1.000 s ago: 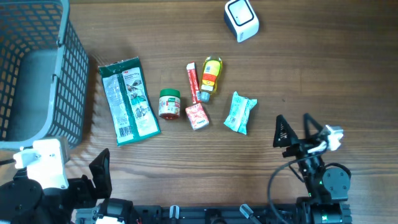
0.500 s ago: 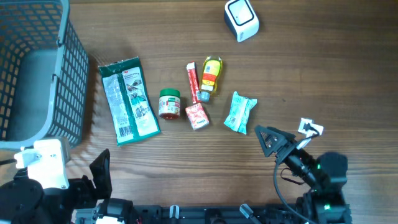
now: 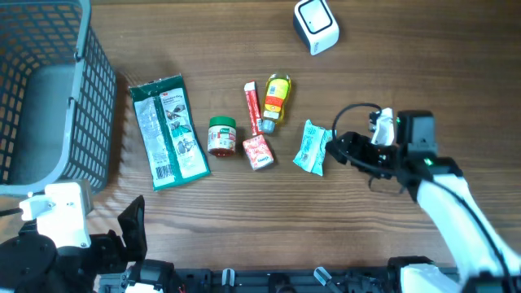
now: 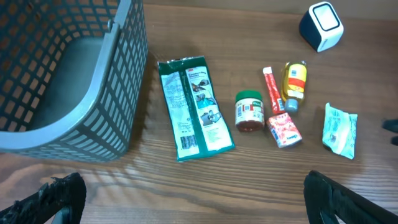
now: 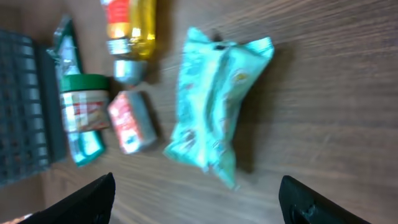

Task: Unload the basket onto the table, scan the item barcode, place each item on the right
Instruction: 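Reach the right gripper to the light-green wipes pack and grasp it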

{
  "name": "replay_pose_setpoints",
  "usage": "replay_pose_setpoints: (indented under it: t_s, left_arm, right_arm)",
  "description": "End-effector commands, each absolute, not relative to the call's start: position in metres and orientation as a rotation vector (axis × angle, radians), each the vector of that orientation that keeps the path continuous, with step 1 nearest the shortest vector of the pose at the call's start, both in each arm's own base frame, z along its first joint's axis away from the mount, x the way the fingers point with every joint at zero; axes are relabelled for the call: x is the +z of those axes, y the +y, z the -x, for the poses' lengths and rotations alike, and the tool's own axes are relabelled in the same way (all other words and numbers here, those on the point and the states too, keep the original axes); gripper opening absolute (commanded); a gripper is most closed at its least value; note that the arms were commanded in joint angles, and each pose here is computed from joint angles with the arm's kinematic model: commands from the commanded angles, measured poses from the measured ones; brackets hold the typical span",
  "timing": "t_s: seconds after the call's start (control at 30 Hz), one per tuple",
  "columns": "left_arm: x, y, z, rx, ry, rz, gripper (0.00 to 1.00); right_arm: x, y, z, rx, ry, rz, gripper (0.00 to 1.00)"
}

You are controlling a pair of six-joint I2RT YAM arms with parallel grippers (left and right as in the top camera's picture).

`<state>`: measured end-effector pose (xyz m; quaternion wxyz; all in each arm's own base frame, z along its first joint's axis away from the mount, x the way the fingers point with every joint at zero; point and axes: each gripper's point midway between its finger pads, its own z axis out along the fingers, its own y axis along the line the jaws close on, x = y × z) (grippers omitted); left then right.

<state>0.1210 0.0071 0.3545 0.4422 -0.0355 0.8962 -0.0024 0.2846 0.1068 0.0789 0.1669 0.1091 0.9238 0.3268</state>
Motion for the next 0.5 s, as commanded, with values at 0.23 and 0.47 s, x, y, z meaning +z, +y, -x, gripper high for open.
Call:
replay_pose_setpoints:
  t_s: [0.23, 0.47]
  left_arm:
    - [0.355, 0.006, -0.121, -0.006, 2.223, 0.07, 1.0]
    - [0.355, 0.006, -0.121, -0.006, 2.223, 0.07, 1.0]
  right_arm:
    - [0.041, 0.137, -0.321, 0.972, 2.635, -0.211, 0.84]
    - [0.012, 0.129, -0.332, 0.896, 2.66, -0.276, 0.72]
